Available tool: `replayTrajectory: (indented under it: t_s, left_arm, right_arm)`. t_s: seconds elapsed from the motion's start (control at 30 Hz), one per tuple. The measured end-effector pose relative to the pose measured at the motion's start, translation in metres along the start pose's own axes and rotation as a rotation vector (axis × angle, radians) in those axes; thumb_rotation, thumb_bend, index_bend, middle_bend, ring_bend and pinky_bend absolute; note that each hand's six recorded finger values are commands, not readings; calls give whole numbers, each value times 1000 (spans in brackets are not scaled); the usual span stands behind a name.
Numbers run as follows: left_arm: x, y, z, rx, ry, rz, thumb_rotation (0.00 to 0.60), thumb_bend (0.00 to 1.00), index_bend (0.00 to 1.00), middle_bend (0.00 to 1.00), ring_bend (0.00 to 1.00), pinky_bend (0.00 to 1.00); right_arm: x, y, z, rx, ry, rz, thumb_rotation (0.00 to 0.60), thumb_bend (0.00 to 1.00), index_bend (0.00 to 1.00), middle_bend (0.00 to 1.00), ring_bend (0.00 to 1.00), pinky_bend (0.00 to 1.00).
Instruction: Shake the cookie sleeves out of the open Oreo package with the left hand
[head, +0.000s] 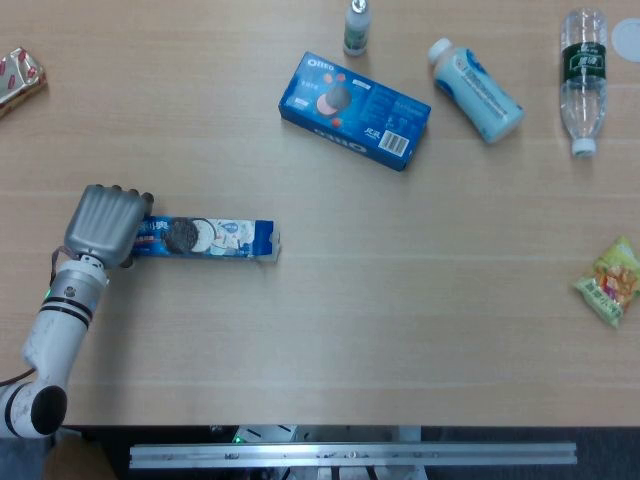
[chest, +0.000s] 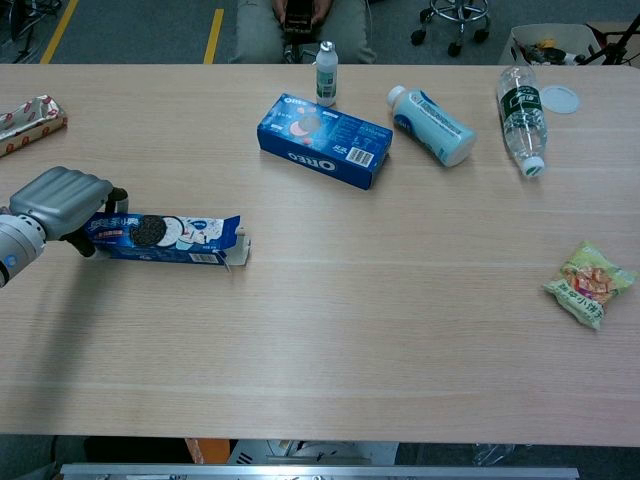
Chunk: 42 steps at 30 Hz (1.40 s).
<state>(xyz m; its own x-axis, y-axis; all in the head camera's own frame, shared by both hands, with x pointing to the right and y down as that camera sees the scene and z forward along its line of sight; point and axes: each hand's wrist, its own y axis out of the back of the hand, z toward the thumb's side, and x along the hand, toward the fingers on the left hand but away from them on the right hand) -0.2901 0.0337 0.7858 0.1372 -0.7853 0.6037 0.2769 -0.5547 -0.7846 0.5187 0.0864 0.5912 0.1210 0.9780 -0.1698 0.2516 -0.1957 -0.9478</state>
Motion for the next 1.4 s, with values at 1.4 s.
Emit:
replayTrajectory:
  t_s: [1.4]
  left_arm:
    - [-30,97,25,461,62,136,600,168,467,511,468,534]
  right_arm:
    - [6,1,-9,-22,-9,-13,600,304,694,566,601,616]
